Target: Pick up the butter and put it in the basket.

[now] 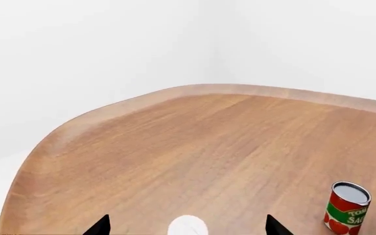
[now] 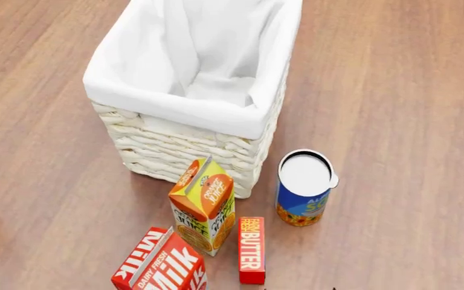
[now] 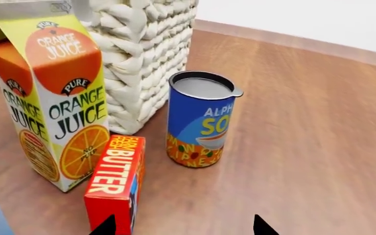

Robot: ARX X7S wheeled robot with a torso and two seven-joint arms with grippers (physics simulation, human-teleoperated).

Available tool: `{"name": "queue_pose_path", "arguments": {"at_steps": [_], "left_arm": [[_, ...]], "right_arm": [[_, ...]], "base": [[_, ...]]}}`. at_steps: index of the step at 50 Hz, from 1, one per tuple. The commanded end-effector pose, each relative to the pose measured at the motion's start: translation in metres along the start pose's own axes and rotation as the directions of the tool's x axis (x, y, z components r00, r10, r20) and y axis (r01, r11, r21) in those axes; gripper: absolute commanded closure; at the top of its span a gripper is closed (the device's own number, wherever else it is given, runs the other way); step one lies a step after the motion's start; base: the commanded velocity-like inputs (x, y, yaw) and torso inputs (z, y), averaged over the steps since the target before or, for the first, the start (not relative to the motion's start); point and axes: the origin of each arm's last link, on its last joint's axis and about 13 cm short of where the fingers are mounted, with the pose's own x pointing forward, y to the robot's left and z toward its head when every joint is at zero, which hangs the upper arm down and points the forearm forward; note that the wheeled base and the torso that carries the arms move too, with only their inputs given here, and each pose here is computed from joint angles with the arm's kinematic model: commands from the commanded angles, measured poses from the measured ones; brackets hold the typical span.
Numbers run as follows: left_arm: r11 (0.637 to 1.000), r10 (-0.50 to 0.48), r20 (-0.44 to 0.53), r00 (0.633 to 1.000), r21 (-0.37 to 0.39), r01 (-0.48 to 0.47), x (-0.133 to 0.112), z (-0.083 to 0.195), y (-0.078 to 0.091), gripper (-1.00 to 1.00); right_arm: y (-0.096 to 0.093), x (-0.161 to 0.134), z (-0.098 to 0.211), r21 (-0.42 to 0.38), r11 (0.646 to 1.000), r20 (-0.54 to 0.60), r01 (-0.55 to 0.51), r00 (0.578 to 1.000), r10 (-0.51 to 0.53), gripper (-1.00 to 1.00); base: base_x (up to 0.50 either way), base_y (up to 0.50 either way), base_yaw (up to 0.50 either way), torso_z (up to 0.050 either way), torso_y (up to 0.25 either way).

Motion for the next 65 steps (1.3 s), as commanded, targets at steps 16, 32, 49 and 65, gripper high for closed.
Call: {"name": "queue_pose_path", "arguments": {"at_steps": [16, 32, 49, 65], "left_arm": [[0.999, 0.011, 0.0, 1.0, -0.037, -0.011, -0.004, 0.001, 0.003, -1.0], [0.999, 0.013, -0.011, 1.0, -0.029, -0.013, -0.004, -0.002, 0.003, -1.0], [1.0, 0.014, -0.018, 1.0, -0.027, -0.014, -0.004, -0.002, 0.002, -1.0], [0.999, 0.014, -0.017, 1.0, -0.03, -0.015, -0.006, 0.002, 0.003, -1.0]], "right_arm": [[0.011, 0.019, 0.002, 0.036, 0.996, 0.016, -0.086, 0.996, 0.085, -1.0], [0.019, 0.019, -0.001, 0.031, 0.993, 0.001, -0.115, 0.993, 0.115, -1.0], [0.022, 0.023, -0.005, 0.041, 0.99, -0.007, -0.134, 0.991, 0.135, -1.0], [0.023, 0.034, -0.004, 0.126, 0.978, 0.021, -0.166, 0.986, 0.164, -1.0]], "base": [[0.0, 0.0, 0.0, 0.0, 0.0], [0.0, 0.0, 0.0, 0.0, 0.0], [0.0, 0.0, 0.0, 0.0, 0.0], [0.0, 0.0, 0.0, 0.0, 0.0]]}}
